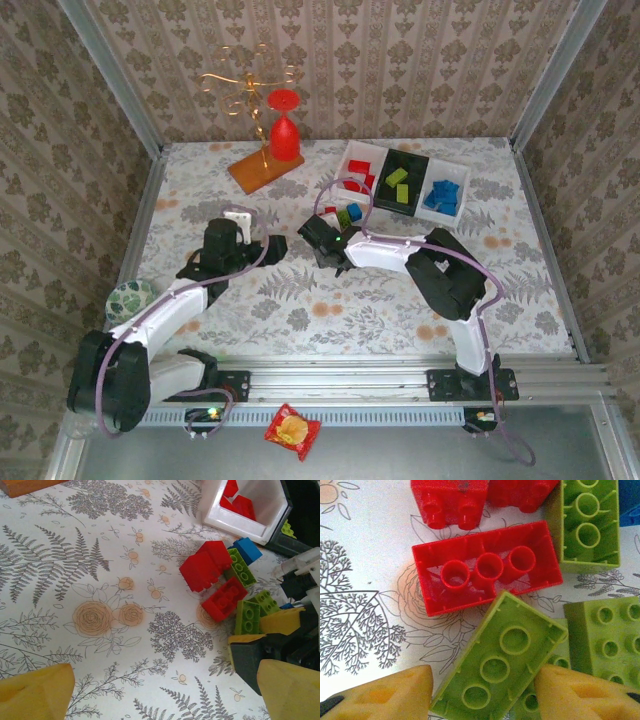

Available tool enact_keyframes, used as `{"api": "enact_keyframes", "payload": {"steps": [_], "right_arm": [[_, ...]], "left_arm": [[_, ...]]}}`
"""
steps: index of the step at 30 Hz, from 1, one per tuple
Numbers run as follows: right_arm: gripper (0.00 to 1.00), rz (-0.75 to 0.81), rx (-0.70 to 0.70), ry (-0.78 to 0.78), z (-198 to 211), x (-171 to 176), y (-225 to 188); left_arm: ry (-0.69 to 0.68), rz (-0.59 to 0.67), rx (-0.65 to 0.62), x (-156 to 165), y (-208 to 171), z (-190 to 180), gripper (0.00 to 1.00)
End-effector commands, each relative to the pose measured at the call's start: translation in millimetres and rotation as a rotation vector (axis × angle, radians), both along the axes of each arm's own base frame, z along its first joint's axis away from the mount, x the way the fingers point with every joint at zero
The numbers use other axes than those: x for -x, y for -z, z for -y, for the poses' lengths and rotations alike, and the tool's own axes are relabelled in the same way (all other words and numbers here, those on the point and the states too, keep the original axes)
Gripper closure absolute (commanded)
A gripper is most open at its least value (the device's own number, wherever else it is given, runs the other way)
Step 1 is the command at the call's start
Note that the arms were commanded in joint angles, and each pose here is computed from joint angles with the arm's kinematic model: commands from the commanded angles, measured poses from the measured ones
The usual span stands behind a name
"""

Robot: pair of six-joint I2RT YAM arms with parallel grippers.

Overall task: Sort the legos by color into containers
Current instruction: Pick up the lego from the center of the table.

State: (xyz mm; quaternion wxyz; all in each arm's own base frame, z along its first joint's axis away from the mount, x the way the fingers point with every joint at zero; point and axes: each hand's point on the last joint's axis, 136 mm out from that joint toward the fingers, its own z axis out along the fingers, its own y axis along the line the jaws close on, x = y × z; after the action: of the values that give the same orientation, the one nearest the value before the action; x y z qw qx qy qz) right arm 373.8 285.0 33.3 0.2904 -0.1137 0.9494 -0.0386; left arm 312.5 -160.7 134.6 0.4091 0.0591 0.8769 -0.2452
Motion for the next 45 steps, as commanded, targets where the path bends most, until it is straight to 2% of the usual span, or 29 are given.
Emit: {"api": "enact_keyframes", "payload": {"steps": [1, 7, 15, 21, 30, 34, 40, 45], "right_arm": [[0.46, 0.023, 0.052, 0.041, 14, -5, -1], [0.53, -0.029, -0.052, 0.077, 16, 3, 5], [0.54, -0.038, -0.124, 0.114, 25, 14, -1], [0.56, -0.029, -0.132, 0.137, 28, -1, 4], [0.58, -0.042, -0.046, 0.098, 27, -5, 11], [0.62, -0.028, -0.039, 0.080, 27, -4, 0], [0.63, -0.003, -0.128, 0.059, 24, 5, -29], [0.63, 0.035, -0.186, 0.077, 39, 12, -56]], "left_arm": [[0.013, 0.011, 0.003, -4, -7, 2, 0.05], [0.012, 0.016, 0.008, -4, -7, 2, 0.05], [0.014, 0.012, 0.009, -3, -4, 2, 0.05], [0.021, 0.008, 0.018, -3, -4, 4, 0.05], [0.017, 0.008, 0.015, -1, -3, 2, 0.05], [0.016, 0.009, 0.010, -2, -2, 2, 0.05], [0.014, 0.006, 0.016, -1, -1, 1, 0.05], [0.018, 0.005, 0.025, -1, -2, 3, 0.05]]}}
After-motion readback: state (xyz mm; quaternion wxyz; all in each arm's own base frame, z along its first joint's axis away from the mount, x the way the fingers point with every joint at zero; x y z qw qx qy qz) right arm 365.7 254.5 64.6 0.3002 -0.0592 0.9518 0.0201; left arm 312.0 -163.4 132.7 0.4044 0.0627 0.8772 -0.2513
